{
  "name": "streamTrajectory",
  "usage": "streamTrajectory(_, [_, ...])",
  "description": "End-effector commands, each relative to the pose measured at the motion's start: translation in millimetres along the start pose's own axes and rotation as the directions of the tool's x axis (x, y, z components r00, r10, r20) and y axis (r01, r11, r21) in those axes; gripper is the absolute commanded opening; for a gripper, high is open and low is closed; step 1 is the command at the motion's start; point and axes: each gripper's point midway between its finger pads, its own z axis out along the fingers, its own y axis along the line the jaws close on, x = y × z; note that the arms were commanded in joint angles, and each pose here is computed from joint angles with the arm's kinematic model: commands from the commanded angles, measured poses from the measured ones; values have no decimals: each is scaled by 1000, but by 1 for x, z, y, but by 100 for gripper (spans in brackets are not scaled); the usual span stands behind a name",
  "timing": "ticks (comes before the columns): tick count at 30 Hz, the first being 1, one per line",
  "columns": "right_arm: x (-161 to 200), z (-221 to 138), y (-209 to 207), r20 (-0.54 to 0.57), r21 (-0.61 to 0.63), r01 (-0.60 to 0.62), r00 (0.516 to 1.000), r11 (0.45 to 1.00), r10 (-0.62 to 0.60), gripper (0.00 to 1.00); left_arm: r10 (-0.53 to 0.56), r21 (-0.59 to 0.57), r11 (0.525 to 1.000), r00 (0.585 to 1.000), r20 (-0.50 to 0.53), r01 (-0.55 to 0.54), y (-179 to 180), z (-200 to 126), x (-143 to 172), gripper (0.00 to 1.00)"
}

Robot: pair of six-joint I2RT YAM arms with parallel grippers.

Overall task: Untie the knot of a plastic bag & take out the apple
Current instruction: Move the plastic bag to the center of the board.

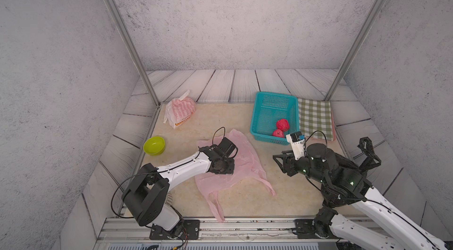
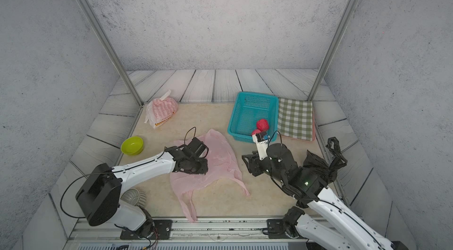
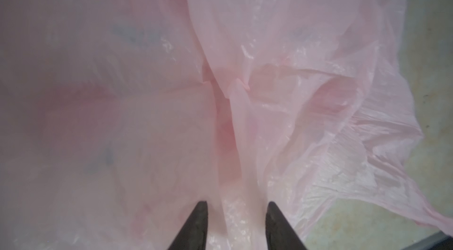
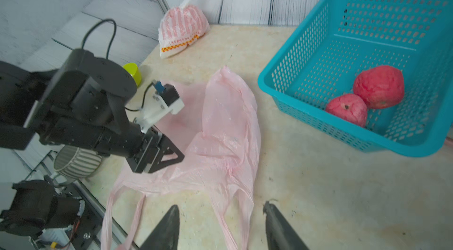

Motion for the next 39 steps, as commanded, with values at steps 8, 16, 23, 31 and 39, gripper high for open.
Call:
streamTrajectory(8, [46,-24,-24,-69,66,-13,997,998,18,58,-56,-173,983,997,52,64,33,33,-46,41])
streamTrajectory(16, [40,-32,-16,-72,33,-35,997,999,38,58,-24,-163,986,996,82,37,53,49,-127,31])
streamTrajectory(23, [33,-33,-15,-89,48,-17,996,999,21,58,40,-205,978,996,77,-23,67,62,-188,31])
streamTrajectory(31, [24,-26,-14,-90,61,17,996,998,-12,58,37,-121,992,987,156,-18,61,18,-226,40])
streamTrajectory(39, [27,-22,-13,-87,46,15,996,999,-11,59,-192,46,981,892,409,189,119,-103,-289,59])
